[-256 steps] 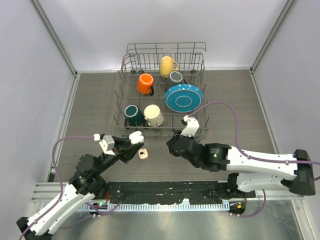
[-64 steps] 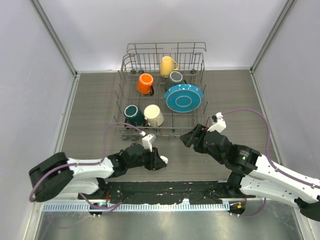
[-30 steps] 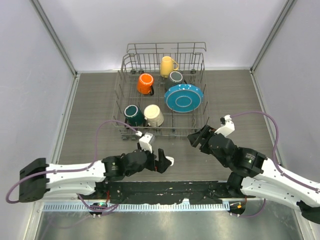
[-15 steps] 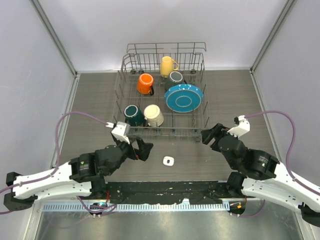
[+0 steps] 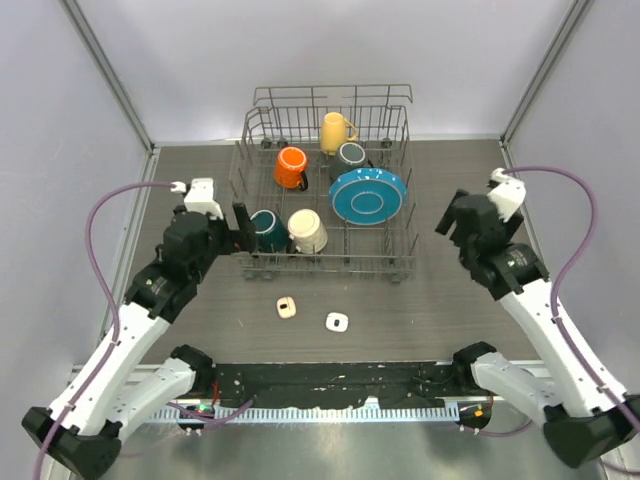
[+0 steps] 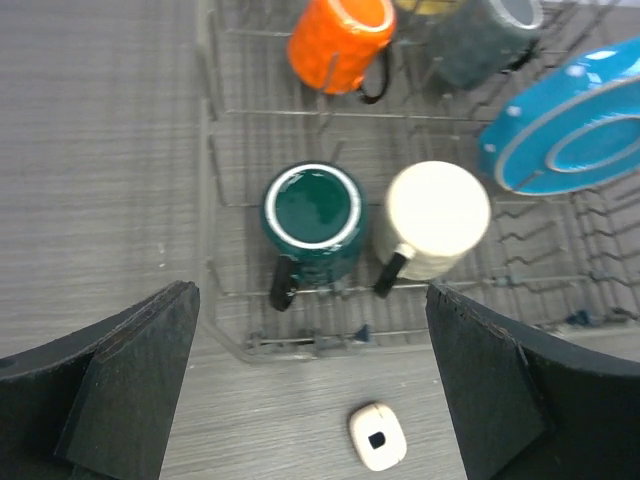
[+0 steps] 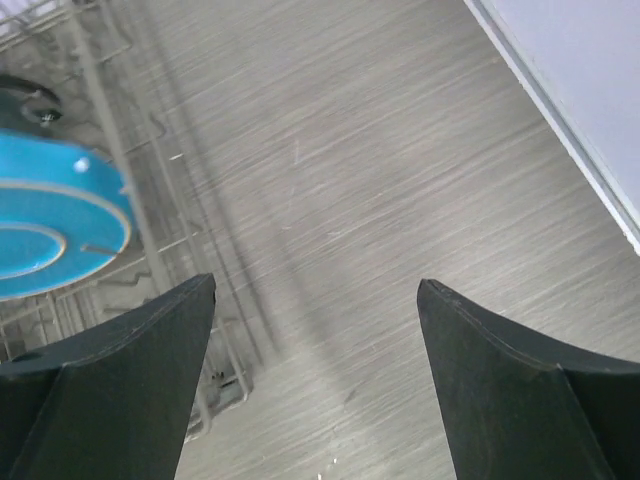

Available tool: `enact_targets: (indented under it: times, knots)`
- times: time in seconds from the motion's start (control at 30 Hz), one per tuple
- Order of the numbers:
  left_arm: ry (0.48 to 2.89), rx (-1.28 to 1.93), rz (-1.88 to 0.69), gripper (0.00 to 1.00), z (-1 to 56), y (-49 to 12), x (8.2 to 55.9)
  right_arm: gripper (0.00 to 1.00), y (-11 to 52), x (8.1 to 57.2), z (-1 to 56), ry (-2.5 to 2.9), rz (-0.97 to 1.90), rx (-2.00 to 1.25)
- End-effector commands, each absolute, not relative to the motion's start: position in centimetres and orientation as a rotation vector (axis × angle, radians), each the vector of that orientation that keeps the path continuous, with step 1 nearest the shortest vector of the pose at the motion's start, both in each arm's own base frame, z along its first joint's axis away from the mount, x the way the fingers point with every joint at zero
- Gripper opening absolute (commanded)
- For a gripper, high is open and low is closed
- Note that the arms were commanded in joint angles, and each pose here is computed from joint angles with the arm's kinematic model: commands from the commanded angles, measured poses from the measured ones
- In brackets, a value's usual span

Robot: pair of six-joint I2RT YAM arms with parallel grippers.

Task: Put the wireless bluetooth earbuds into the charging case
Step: Reset both arms

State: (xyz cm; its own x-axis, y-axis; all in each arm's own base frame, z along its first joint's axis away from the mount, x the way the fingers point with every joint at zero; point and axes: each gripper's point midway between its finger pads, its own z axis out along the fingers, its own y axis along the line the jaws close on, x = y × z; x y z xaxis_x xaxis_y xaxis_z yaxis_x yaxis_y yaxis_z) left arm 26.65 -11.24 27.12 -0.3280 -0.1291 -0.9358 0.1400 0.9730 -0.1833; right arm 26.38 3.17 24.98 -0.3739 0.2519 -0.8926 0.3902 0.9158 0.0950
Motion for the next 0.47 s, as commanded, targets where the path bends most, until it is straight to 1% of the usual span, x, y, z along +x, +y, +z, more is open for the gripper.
enact_targets:
  times: [0.0, 0.03, 0.1, 0.2, 0.23, 0.3, 0.43]
  knots:
    - [1.839, -0.005, -0.358, 1.00, 30.9, -9.7, 27.3, 0.88, 1.2, 29.4, 24.9, 2.060, 0.032, 0.480]
    - [1.831, -0.045, -0.329, 1.00, 31.8, -8.7, 27.9, 0.88, 2.4, 29.7, 24.0, 2.116, 0.160, 0.460]
    - [1.891, -0.095, -0.309, 1.00, 31.5, -8.1, 27.7, 0.86, 1.6, 30.4, 22.0, 2.176, 0.216, 0.519]
    - [1.897, -0.158, -0.316, 1.00, 32.0, -7.7, 27.2, 0.86, 1.2, 30.8, 21.8, 2.149, 0.242, 0.549]
    - [1.904, -0.179, -0.315, 1.00, 30.8, -7.6, 27.1, 0.85, 1.2, 30.8, 21.9, 2.135, 0.247, 0.551]
    - [1.839, -0.214, -0.315, 1.00, 31.3, -6.8, 26.7, 0.86, 1.2, 30.7, 22.7, 2.083, 0.259, 0.548]
    - [1.848, -0.270, -0.297, 1.00, 30.1, -6.2, 26.2, 0.87, 0.3, 30.1, 23.2, 2.031, 0.219, 0.575]
